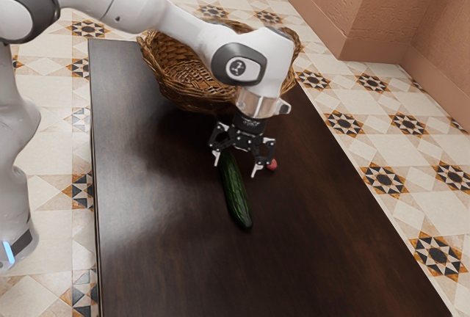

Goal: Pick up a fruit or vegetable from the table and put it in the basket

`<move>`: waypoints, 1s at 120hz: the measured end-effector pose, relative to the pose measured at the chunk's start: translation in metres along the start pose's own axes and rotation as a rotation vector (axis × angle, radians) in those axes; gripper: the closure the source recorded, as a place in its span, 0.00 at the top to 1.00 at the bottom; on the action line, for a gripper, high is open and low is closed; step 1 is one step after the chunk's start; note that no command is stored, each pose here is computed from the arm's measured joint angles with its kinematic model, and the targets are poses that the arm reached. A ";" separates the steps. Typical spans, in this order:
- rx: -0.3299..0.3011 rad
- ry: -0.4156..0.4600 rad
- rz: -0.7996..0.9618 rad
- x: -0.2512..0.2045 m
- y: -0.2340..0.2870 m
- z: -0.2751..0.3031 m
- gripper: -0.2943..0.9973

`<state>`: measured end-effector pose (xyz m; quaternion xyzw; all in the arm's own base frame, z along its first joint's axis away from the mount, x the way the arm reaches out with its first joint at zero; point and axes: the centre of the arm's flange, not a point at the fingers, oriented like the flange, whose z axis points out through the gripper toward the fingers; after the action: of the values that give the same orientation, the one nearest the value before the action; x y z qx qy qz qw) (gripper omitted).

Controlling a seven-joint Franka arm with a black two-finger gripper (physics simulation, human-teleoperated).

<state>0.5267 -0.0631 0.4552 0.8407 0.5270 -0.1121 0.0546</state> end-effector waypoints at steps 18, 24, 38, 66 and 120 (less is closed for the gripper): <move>0.004 -0.008 0.020 -0.003 0.007 0.014 0.76; 0.002 -0.011 0.027 -0.004 0.009 0.016 0.75; 0.007 -0.014 0.040 -0.006 0.013 0.024 0.75; 0.030 -0.012 0.056 -0.006 0.019 0.043 0.73; 0.043 0.005 0.051 0.013 0.031 0.056 0.67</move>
<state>0.5522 -0.0773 0.3970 0.8550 0.5032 -0.1197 0.0381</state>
